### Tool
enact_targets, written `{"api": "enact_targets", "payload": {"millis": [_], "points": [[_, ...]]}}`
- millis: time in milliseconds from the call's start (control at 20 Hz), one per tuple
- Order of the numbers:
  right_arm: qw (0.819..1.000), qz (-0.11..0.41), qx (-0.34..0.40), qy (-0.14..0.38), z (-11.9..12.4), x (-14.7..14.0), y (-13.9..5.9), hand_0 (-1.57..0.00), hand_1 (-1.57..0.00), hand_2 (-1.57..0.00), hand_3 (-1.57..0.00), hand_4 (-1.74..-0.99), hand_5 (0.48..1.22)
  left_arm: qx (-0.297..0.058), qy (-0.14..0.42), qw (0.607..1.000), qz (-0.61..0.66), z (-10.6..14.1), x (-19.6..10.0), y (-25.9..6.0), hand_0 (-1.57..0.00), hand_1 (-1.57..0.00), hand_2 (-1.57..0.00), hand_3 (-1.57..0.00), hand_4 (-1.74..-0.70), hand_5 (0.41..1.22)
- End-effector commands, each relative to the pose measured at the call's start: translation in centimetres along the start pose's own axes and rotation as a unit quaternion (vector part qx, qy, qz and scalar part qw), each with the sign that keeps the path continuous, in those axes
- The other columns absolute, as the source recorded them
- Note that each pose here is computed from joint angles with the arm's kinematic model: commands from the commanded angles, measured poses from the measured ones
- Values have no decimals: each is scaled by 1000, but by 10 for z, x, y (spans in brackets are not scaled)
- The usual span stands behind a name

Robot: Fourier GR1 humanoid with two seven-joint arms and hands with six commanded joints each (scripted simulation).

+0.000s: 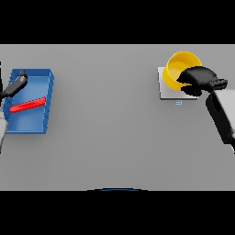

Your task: Pick up the red beaker and tilt it to pour out 1 green nut into yellow bowl. Pick up the yellow bowl and place it on the metallic measuring scale.

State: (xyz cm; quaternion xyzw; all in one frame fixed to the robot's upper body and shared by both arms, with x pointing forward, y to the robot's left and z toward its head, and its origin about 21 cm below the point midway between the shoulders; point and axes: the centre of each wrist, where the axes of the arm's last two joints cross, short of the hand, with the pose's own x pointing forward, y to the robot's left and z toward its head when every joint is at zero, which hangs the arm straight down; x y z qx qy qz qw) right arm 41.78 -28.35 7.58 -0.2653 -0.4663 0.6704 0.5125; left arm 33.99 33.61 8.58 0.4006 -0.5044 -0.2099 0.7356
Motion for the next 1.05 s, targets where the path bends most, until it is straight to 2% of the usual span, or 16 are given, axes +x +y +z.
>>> {"api": "enact_targets", "payload": {"millis": [0, 50, 150, 200, 350, 450, 600, 1000], "points": [[1000, 0, -1, 4, -2, 2, -2, -1492, -1484, -1450, -1097, -1737, 1221, 1, 6, 1000, -2, -1, 4, 0, 1, 1, 1, 1, -724, 671], [1000, -1, 1, 1, -2, 2, -6, -1439, -1337, -1286, -990, -1688, 1221, 1, 7, 1000, 0, -1, 5, 0, 1, 1, 1, 1, -722, 671], [1000, 4, 7, 2, -1, 1, -6, -990, -882, -921, -796, -1629, 1080, -2, 8, 1000, 0, -2, 4, -1, 1, 1, 1, 1, -719, 668], [1000, 10, 14, 9, 0, 0, -7, -792, -705, -782, -723, -1609, 1029, -4, 7, 1000, 0, -1, 4, -6, 1, 1, 1, 1, -719, 667], [999, 32, 27, 7, -3, 1, -7, -405, -360, -464, -552, -1567, 929, 0, 5, 1000, 2, -2, 2, -1, 1, 1, 1, 1, -721, 663], [999, 38, 25, -10, -4, 3, -7, -259, -230, -305, -464, -1554, 891, -2, 7, 1000, 0, -3, 4, -2, 1, 1, 1, 1, -723, 663], [999, 29, 19, -19, -4, 3, -4, -132, -117, -156, -359, -1542, 838, -1, 6, 1000, 0, -5, 2, -3, 1, 1, 1, 1, -723, 664], [999, 15, 31, 8, -5, 3, -1, -21, -19, -25, -146, -1478, 738, 5, 4, 1000, -1, -8, 3, -2, 1, 1, 1, 1, -726, 665]]}}
